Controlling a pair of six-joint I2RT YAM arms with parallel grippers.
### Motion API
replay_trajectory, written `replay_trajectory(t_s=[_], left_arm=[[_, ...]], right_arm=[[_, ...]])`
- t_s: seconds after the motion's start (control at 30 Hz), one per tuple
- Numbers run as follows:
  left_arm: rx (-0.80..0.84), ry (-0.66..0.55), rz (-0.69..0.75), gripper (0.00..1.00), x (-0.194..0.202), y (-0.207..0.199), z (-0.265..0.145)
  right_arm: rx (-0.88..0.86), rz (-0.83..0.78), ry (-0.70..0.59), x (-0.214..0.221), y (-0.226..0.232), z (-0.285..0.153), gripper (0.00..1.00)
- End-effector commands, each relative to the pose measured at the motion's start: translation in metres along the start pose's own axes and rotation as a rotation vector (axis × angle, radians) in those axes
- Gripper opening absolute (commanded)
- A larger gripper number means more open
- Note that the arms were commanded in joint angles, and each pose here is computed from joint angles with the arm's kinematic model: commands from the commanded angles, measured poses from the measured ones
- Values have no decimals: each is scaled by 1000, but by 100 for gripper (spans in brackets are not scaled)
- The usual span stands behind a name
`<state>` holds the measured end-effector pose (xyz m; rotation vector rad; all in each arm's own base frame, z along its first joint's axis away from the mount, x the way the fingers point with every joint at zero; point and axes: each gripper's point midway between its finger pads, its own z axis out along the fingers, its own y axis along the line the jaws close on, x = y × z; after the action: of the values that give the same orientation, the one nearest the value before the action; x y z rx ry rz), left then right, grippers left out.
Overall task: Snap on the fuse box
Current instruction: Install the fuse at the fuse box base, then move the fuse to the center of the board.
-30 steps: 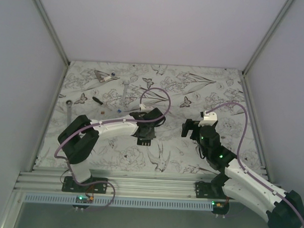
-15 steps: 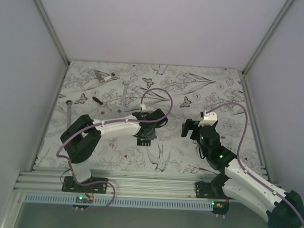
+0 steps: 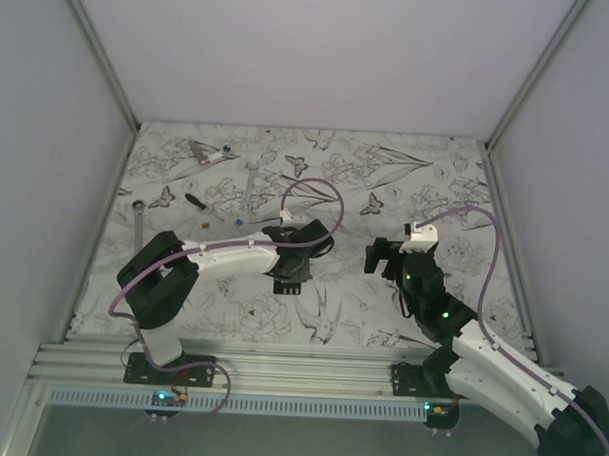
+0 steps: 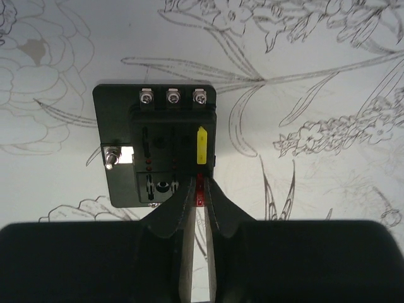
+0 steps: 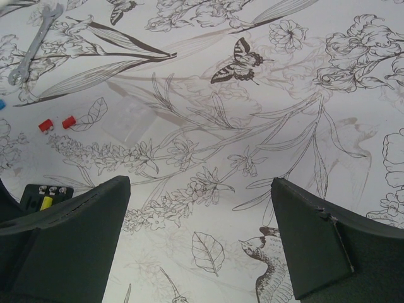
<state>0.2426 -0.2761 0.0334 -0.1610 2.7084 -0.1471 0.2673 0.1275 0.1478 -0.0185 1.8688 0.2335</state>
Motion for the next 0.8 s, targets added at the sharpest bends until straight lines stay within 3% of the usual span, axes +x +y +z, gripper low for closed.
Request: replay_trajectory(t_s=[0.0, 0.27, 0.43, 0.77], left_arm=[[-74, 60, 93, 16, 14, 17, -14], [6, -41, 94, 43, -20, -1, -49], [43, -61, 96, 48, -29, 0, -65], [44, -21, 33, 59, -41, 42, -66]], right_arm=[[-1, 28, -30, -9, 0, -2, 100], [-5, 29, -29, -9, 0, -3, 100], [-10, 28, -24, -9, 2, -2, 100], [-47, 7, -2, -5, 9, 1, 100]])
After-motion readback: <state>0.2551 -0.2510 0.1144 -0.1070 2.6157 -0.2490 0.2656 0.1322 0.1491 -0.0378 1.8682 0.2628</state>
